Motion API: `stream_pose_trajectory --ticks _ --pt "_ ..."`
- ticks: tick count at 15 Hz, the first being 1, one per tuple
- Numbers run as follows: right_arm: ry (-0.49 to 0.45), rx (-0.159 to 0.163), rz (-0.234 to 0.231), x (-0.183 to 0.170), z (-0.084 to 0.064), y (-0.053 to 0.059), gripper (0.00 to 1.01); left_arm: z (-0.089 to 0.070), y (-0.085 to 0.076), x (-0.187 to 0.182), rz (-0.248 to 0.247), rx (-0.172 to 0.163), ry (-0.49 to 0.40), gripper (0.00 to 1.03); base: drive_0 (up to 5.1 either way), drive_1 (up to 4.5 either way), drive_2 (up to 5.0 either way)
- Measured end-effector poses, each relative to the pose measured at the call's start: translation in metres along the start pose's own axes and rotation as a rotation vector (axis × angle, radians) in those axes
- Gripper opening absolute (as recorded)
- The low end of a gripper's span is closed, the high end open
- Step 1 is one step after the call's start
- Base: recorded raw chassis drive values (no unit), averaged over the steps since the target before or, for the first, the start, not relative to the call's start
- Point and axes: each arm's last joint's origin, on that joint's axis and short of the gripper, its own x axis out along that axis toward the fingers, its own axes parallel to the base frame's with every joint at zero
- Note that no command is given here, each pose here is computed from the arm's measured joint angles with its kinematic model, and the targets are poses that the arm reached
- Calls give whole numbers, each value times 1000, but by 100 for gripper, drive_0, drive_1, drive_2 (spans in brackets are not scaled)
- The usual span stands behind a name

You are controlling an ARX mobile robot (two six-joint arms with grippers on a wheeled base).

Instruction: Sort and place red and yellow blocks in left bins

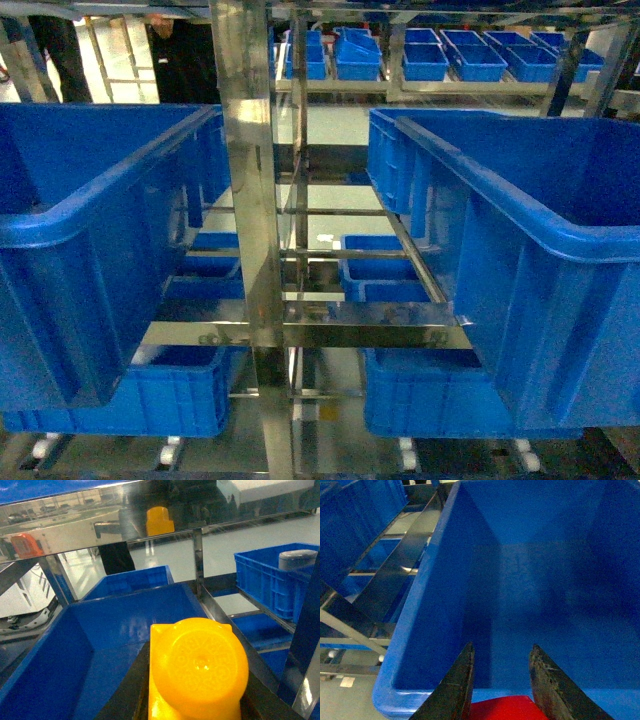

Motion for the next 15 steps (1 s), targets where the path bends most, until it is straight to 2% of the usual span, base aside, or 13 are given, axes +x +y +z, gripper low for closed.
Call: stream_pose_trajectory --ticks 5,9,13,15 --pt "44 8 -20 30 4 -1 27 0 0 0 0 0 0 27 0 0 0" --pt "1 -12 -56 58 29 -8 27 0 0 0 0 0 -1 27 0 0 0" --pt "54 -67 -78 100 21 -11 27 0 0 0 0 0 0 27 0 0 0" --pt "65 -75 -86 106 16 -9 27 0 0 0 0 0 0 27 0 0 0"
